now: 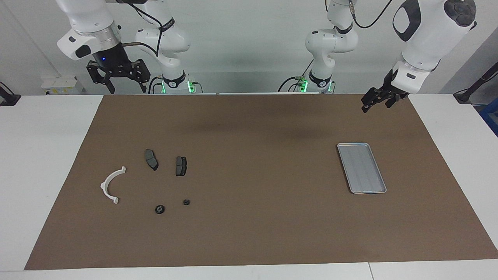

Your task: Pick bearing gear from pile to tray

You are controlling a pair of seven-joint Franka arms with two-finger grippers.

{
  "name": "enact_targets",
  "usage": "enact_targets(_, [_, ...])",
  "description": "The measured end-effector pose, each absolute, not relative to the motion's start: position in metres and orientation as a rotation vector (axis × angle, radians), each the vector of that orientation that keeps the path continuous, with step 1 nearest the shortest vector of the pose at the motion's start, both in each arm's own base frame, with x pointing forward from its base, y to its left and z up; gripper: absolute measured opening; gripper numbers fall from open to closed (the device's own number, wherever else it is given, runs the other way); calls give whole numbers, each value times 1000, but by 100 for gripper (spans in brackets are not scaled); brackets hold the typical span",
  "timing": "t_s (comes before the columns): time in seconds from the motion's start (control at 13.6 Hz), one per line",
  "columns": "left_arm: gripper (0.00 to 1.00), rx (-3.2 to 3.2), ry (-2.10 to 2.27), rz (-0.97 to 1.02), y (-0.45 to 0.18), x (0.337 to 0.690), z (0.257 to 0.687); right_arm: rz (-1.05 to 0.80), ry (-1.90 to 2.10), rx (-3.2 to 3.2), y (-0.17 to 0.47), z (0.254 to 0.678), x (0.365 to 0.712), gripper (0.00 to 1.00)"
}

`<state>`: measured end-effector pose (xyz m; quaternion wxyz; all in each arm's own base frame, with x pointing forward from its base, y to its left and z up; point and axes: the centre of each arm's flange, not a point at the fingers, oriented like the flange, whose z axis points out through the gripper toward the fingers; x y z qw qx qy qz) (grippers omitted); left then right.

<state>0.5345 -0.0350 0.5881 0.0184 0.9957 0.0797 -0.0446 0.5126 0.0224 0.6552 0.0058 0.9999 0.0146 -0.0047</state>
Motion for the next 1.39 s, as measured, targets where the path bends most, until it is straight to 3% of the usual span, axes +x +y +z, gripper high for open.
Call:
enact_targets(1.03, [100, 3092, 247, -138, -35, 535, 588, -14, 44, 3130, 22, 655, 513, 100])
enact_targets(1.39, [100, 3092, 247, -138, -35, 535, 588, 13, 52, 3130, 25, 636, 519, 100])
